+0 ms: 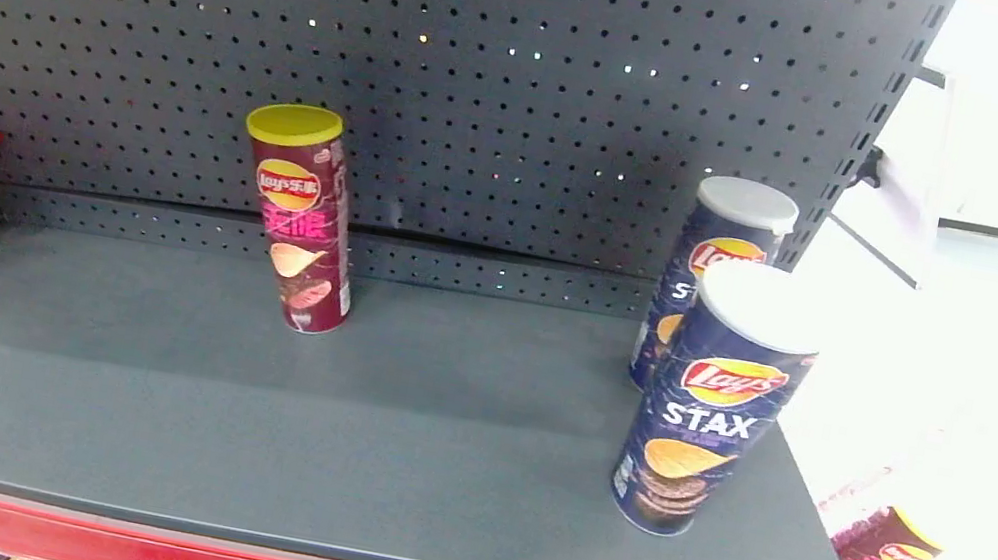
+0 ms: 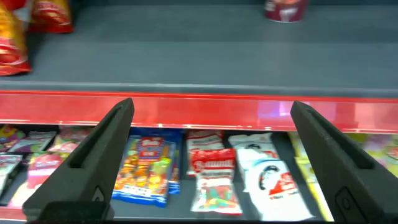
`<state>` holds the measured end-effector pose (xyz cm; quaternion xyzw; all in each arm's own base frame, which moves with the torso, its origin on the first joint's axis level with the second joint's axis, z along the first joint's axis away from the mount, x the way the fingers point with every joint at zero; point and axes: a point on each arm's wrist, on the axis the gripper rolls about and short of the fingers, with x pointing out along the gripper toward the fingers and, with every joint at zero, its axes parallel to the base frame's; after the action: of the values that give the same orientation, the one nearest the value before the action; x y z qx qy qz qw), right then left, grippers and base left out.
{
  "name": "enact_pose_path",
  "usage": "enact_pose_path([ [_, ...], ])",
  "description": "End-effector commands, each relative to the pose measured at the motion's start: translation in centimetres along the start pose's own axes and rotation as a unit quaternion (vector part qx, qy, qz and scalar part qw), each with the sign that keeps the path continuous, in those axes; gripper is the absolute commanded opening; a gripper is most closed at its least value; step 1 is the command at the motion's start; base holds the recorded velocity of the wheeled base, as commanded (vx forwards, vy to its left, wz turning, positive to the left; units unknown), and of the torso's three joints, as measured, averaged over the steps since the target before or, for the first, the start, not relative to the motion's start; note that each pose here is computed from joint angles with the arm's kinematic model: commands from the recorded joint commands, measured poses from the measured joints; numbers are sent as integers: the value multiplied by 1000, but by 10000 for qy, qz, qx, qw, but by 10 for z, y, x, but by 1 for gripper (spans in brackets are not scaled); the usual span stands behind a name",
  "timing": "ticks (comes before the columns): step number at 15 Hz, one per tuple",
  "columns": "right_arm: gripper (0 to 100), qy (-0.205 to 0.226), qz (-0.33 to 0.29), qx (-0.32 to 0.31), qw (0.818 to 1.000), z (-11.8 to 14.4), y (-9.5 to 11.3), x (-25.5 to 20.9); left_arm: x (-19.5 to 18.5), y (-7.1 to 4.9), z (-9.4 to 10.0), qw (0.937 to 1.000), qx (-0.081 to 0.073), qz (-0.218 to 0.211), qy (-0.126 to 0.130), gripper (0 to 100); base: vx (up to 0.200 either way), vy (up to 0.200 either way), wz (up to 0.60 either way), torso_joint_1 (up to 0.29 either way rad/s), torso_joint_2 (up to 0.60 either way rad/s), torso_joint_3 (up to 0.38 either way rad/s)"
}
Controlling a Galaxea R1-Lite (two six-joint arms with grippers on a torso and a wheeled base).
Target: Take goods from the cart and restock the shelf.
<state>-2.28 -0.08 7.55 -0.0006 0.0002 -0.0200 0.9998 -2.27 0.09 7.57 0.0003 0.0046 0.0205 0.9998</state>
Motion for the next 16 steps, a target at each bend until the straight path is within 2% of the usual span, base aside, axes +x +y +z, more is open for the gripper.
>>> enact_pose_path([
  [1,100,-2,1,-1,10000,0,0,0,0,0,0,10000,-2,9,8,100,0,-200,0,2,2,2],
  [16,100,-2,1,-9,10000,0,0,0,0,0,0,10000,-2,9,8,100,0,-200,0,4,1,1],
])
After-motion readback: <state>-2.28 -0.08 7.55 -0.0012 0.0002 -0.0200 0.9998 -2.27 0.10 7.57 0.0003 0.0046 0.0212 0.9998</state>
